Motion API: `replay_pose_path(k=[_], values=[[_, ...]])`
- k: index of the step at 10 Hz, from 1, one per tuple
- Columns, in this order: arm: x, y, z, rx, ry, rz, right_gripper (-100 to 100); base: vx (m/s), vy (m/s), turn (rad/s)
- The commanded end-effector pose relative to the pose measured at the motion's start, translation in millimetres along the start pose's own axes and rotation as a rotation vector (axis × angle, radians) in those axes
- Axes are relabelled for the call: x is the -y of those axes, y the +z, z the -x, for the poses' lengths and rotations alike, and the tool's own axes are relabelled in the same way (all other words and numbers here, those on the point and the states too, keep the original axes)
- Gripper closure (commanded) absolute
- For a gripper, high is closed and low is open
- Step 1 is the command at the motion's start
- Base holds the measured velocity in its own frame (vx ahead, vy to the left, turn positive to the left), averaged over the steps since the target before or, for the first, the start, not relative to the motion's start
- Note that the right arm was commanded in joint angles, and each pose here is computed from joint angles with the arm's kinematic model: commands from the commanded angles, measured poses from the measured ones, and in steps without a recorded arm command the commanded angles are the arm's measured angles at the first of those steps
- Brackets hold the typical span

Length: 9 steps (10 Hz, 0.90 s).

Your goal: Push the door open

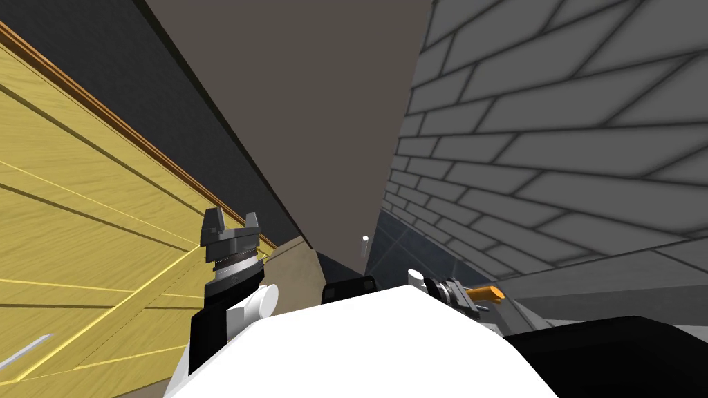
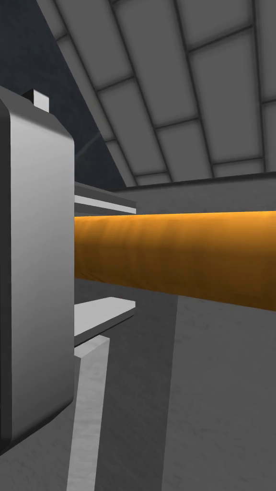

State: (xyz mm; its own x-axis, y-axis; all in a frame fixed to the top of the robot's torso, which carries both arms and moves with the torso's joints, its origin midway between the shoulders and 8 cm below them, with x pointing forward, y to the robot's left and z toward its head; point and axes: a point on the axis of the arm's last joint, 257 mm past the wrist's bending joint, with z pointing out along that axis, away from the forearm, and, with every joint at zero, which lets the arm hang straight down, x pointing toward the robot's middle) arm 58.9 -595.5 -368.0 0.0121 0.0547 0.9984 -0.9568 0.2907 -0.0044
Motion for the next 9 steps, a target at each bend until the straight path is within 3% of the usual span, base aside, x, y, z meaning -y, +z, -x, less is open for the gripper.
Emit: replay_pose_path(k=[1,4,5,6,7,8,9], values=[[-24.6,8.0,0.9,-0.015,-0.013,0.059,100,-0.011,-0.072,0.085],[-39.0,13.6,-0.5,-0.018,-0.008,0.114,100,0.003,-0.093,0.074],[-48.7,13.9,0.7,-0.013,-0.005,0.151,100,0.019,-0.112,0.104],[-48.7,13.9,0.7,-0.013,-0.005,0.151,100,0.011,-0.095,0.032],[-58.3,11.6,3.6,-0.004,-0.004,0.186,100,0.015,-0.095,0.077],[-58.3,11.6,3.6,-0.004,-0.004,0.186,100,0.012,-0.074,0.042],[-71.8,4.3,9.9,0.016,-0.005,0.234,100,0.036,-0.102,0.111]])
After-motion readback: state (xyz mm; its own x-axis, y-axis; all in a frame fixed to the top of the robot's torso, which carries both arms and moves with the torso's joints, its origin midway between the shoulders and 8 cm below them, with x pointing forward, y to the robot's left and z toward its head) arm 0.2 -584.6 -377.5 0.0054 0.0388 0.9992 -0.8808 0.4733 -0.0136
